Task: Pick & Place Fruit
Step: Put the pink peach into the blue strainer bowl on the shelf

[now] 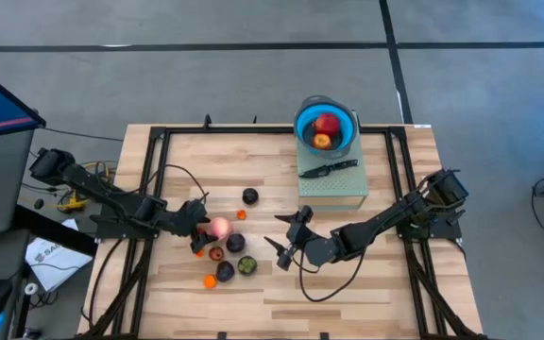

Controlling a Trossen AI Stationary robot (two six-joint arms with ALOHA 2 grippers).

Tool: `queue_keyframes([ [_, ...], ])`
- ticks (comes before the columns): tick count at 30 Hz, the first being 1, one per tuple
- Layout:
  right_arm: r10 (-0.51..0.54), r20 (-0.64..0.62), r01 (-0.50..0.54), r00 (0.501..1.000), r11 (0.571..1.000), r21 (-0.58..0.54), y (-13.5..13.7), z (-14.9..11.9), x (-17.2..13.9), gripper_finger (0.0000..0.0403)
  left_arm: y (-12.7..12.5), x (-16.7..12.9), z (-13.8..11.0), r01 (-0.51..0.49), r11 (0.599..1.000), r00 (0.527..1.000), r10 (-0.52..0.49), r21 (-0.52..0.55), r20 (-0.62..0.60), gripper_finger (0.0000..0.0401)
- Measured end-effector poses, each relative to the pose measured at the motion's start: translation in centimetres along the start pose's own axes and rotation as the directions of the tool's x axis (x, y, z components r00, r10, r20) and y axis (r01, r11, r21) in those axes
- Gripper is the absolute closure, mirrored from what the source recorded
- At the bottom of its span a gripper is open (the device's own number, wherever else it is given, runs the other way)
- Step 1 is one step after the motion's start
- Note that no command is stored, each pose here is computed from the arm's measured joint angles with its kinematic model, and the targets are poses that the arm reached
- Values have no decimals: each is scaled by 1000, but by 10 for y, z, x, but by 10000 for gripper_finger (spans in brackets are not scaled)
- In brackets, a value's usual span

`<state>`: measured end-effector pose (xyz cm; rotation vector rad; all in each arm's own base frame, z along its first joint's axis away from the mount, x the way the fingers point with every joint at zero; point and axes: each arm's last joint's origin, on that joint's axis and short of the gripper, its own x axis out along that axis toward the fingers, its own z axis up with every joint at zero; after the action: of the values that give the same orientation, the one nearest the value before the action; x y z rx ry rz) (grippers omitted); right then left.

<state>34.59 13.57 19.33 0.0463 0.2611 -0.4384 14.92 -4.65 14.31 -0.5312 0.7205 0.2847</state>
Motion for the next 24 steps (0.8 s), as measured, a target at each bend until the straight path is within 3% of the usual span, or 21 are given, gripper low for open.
queue_keyframes([
  [9, 0, 0, 0, 1000, 1000, 0, 0, 0, 0, 83, 10, 8, -9, 15, 999, 993, -11, -29, 114, 30],
  [24, 0, 0, 0, 1000, 1000, 1, 0, 0, 0, 83, 13, 12, -11, 7, 998, 972, -21, 59, 234, 16],
])
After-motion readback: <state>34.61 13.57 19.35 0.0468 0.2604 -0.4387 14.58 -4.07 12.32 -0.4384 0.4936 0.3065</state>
